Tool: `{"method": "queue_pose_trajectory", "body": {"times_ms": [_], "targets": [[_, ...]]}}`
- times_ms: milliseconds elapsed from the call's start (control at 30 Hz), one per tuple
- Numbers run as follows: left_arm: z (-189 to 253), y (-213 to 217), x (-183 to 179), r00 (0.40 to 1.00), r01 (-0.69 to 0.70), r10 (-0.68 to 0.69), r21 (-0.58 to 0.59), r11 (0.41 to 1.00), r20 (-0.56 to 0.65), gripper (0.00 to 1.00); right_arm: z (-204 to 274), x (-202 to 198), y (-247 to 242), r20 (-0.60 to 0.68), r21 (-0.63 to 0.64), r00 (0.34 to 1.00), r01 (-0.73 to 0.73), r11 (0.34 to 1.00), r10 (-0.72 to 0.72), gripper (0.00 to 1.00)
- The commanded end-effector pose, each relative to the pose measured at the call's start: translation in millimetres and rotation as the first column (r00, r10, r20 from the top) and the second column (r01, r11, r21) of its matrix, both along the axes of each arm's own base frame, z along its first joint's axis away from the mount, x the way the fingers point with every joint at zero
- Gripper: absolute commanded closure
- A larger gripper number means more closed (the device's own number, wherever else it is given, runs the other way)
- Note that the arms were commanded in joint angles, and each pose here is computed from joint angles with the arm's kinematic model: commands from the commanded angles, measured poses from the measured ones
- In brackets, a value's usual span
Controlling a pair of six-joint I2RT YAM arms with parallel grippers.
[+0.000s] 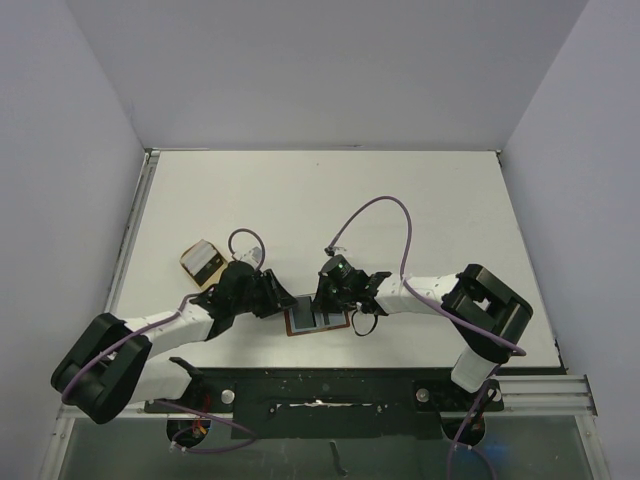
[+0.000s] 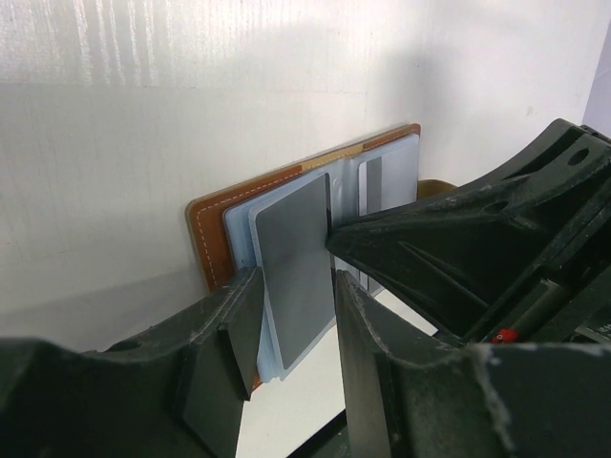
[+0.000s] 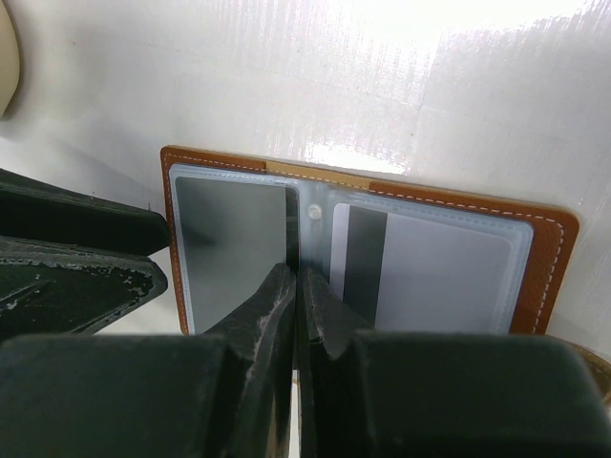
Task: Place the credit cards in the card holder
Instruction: Turn over the card slot in the card holder.
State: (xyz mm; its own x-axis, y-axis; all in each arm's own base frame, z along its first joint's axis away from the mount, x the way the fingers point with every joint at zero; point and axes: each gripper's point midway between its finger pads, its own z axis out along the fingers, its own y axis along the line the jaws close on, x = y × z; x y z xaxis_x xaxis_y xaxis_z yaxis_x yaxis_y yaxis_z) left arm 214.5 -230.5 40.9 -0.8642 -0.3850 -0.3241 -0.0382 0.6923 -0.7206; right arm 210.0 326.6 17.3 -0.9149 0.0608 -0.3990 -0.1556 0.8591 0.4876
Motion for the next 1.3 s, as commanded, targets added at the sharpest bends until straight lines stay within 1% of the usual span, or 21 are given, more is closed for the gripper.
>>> {"method": "queue_pose_trajectory", "body": {"times_ms": [0,333,467,633,733,867,1000,1033,1100,1267], "targets": [[6.4,-4.7,8.5,0.999,-0.01,0.011,-0.027,1.0,0.05,0.65,-20.8,-14.4,-18.2,-0.037,-0.082,0.999,-0.003,0.997,0.0,1.0],[5.2,-10.1,10.3,0.999,-0.003,0.006,-0.051,0.999,0.048,0.65,-19.3,-13.9,-18.2,-0.033,-0.079,0.999,0.0,0.997,-0.003,1.0],[11.4,-13.1,10.9,0.998,0.004,0.0,-0.073,0.997,0.059,0.66,-21.2,-15.2,-19.8,-0.035,-0.08,0.999,0.003,0.997,-0.005,1.0],[21.1,-16.0,10.4,0.997,0.016,-0.01,-0.085,0.996,0.072,0.71,-21.8,-15.4,-17.5,-0.038,-0.073,0.999,0.0,0.997,-0.003,0.99],[26.3,-16.6,10.9,0.997,0.024,-0.018,-0.08,0.996,0.081,0.73,-20.5,-15.4,-16.2,-0.034,-0.07,0.999,-0.005,0.998,0.003,0.97],[29.5,-15.8,12.3,0.996,0.036,-0.031,-0.049,0.998,0.083,0.79,-12.1,-11.7,-13.5,-0.014,-0.064,1.0,-0.014,0.998,0.013,0.91],[29.3,-12.6,14.3,0.995,0.047,-0.047,0.002,0.999,0.086,0.9,5.5,-7.0,-8.4,0.02,-0.043,0.999,-0.028,0.999,0.028,0.81],[28.2,-11.7,14.3,0.995,0.05,-0.05,0.013,0.999,0.082,0.94,11.8,-5.9,-7.3,0.032,-0.034,0.999,-0.031,0.999,0.032,0.78],[28.1,-12.4,14.8,0.995,0.056,-0.058,0.021,0.998,0.081,0.99,21.0,-4.7,-6.9,0.049,-0.024,0.998,-0.037,0.999,0.038,0.75],[30.9,-15.1,20.8,0.994,0.073,-0.077,0.047,0.996,0.083,1.0,37.2,-4.4,-15.7,0.085,-0.031,0.996,-0.036,0.999,0.038,0.68]]}}
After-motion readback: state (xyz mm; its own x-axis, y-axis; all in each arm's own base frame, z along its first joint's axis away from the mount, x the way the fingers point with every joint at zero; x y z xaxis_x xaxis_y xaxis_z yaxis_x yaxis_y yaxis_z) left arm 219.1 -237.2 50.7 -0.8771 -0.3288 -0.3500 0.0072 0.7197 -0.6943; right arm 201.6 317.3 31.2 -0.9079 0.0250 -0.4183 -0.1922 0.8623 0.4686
